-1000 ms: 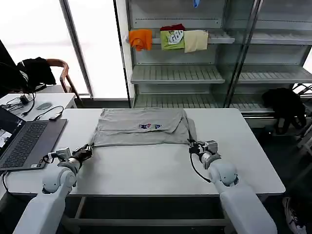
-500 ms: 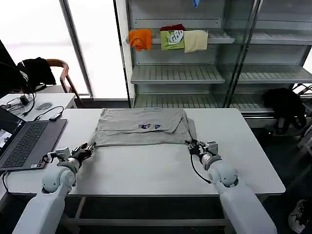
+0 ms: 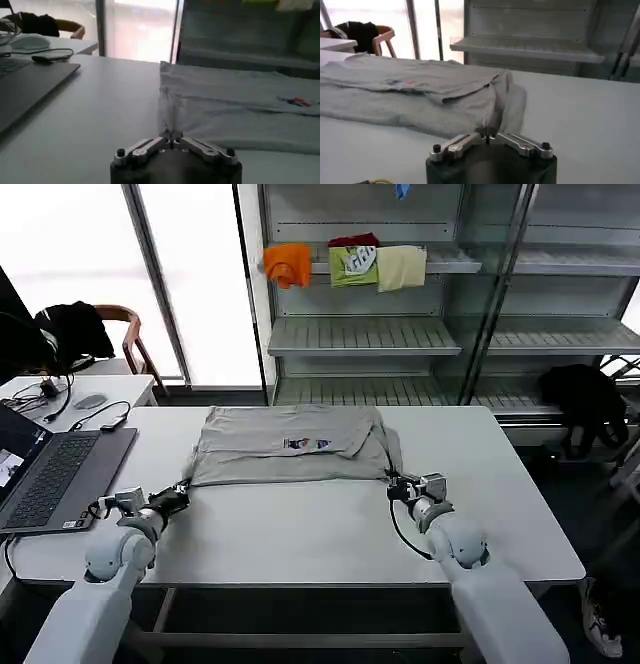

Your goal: Fold and organize the clothes.

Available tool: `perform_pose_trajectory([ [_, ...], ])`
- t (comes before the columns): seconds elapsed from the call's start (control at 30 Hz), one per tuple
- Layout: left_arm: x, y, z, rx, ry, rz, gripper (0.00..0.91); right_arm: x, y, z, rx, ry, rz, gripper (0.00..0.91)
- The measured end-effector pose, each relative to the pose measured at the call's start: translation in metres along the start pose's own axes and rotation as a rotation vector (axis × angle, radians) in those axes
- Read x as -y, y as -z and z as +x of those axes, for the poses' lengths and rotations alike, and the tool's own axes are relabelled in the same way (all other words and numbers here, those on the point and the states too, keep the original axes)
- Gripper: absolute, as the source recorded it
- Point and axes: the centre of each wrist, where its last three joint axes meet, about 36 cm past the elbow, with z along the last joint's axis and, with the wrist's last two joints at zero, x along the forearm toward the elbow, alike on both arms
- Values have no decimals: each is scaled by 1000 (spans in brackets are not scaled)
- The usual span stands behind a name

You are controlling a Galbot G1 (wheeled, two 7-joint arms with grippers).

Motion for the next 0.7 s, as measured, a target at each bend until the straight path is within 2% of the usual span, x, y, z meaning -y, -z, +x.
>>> perform_pose_trajectory([
  [0.43, 1, 14, 32, 25, 6, -32, 0, 12, 6, 41, 14, 15, 14, 0],
  [0.7, 18, 3, 74, 36, 18, -49, 0, 13, -7, 92, -2, 30, 53, 0],
])
